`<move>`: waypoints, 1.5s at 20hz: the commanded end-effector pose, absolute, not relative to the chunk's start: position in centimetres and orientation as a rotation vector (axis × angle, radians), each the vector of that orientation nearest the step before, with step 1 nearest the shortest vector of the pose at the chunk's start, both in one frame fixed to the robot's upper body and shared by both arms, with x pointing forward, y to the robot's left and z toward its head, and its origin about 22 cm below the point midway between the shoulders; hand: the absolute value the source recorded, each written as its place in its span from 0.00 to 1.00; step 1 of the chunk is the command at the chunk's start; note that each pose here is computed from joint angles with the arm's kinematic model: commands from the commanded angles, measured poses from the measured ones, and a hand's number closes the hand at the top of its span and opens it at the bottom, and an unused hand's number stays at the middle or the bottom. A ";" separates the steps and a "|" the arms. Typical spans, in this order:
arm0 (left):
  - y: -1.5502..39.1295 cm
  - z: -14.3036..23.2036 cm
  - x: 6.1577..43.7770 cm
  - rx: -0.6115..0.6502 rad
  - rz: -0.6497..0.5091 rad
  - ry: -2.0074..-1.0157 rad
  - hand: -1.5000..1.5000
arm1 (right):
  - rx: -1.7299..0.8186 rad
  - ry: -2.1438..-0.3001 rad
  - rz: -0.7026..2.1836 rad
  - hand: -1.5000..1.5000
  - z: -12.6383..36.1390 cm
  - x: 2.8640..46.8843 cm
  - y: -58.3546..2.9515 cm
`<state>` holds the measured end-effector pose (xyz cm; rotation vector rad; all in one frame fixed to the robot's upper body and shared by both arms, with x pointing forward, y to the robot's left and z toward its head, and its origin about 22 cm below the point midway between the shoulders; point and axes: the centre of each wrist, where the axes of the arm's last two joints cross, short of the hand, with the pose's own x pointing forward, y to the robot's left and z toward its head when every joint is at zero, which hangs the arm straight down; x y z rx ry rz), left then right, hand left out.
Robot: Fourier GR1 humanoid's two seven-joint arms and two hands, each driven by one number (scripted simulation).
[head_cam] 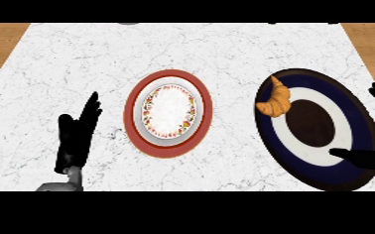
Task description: Pick the croissant from the plate and place it in the plate
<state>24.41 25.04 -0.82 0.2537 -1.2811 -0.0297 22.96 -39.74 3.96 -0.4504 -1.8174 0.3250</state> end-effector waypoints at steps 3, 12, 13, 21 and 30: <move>25.6 0.5 23.4 0.251 -0.035 -1.294 0.50 | -0.544 -1.762 0.330 0.00 2.4 22.5 -39.9; 26.8 0.4 25.8 0.257 -0.032 -1.288 0.50 | -0.635 -1.740 0.317 0.00 2.0 23.1 -39.8; 26.0 -1.7 24.5 0.251 -0.045 -1.288 0.50 | -0.635 -1.737 0.315 0.00 0.5 23.1 -41.8; 26.1 -0.8 25.5 0.254 -0.029 -1.285 0.50 | -0.660 -1.700 0.304 0.00 0.7 22.5 -43.8; 25.5 0.1 26.7 0.247 -0.022 -1.286 0.50 | -0.728 -1.721 0.202 0.00 -0.8 19.4 -48.8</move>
